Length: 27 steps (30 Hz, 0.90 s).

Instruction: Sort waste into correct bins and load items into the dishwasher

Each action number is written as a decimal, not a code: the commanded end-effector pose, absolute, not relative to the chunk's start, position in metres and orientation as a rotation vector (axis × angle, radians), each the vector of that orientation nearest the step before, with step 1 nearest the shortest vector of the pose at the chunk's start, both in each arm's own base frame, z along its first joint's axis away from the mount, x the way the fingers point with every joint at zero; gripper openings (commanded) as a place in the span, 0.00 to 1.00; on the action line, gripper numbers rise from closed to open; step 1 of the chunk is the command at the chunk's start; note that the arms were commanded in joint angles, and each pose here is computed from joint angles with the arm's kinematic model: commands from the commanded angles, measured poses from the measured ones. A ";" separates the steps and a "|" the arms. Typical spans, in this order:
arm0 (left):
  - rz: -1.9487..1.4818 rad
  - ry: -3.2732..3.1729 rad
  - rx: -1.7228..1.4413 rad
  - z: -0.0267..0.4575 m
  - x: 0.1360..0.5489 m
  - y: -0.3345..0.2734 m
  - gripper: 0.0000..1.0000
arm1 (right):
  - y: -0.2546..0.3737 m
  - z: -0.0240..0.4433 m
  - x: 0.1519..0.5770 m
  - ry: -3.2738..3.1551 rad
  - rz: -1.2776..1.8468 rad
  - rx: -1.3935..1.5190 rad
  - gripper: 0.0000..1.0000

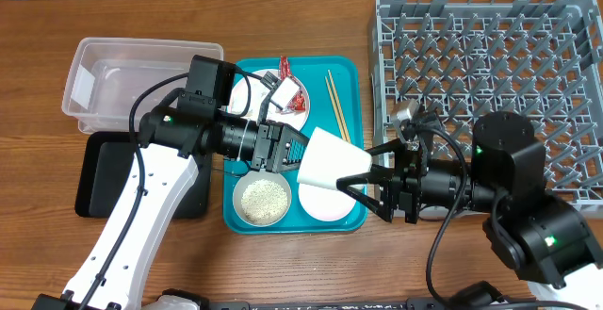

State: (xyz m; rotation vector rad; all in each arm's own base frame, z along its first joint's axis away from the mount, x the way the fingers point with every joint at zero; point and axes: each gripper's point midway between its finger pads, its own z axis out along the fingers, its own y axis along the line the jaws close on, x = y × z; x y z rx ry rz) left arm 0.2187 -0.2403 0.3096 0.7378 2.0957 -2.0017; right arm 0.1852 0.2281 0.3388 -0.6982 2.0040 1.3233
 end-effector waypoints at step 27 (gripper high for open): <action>-1.020 2.738 0.383 0.198 0.261 -0.196 0.74 | 0.055 0.219 0.209 2.597 0.092 0.453 0.55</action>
